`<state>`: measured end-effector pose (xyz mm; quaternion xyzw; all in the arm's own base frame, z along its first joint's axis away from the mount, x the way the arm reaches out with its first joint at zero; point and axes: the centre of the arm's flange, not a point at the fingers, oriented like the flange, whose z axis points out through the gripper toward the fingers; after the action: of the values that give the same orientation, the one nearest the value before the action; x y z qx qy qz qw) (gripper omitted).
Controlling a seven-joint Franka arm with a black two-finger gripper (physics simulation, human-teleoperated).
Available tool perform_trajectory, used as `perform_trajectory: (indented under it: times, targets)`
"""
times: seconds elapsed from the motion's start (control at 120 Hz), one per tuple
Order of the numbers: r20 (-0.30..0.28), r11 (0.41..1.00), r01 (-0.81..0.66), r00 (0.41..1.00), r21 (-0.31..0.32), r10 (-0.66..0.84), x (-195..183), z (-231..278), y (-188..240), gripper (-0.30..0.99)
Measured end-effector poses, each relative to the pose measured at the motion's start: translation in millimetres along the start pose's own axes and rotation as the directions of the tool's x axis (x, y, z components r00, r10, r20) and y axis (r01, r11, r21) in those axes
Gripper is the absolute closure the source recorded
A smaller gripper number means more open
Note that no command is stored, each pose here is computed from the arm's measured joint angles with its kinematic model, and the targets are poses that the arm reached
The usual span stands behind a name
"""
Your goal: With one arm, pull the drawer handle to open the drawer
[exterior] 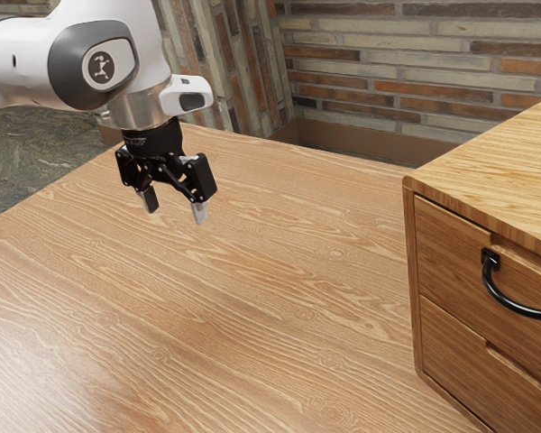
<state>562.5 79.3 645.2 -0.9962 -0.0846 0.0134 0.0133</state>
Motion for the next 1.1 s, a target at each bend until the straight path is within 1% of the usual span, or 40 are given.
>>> perform_trajectory:
  times: [0.283, 0.333, 0.4, 0.45, 0.55, 0.642, 0.75, 0.883, 0.983, 1.1]
  targets:
    - [-0.001, 1.000, 0.000, 1.000, -0.001, 0.000, 0, -1, 1, 0.00]
    - [-0.038, 1.000, -0.003, 0.999, 0.001, 0.004, -6, -22, 1, 0.00]
    - [-0.115, 1.000, -0.015, 0.993, -0.011, 0.013, -25, -67, 6, 0.00]
    - [-0.137, 0.999, -0.013, 0.990, -0.035, 0.008, -35, -84, 11, 0.00]
    - [-0.126, 0.997, 0.043, 0.991, -0.069, -0.051, -41, -88, 22, 0.00]
    - [-0.101, 0.983, 0.158, 0.981, -0.092, -0.167, -44, -89, 32, 0.00]
    - [-0.069, 0.938, 0.327, 0.939, -0.110, -0.336, -47, -88, 44, 0.00]
    - [-0.037, 0.850, 0.512, 0.854, -0.121, -0.519, -48, -87, 58, 0.00]
    - [-0.022, 0.780, 0.613, 0.784, -0.128, -0.620, -49, -87, 69, 0.00]
    - [-0.008, 0.704, 0.697, 0.710, -0.134, -0.704, -52, -89, 82, 0.00]
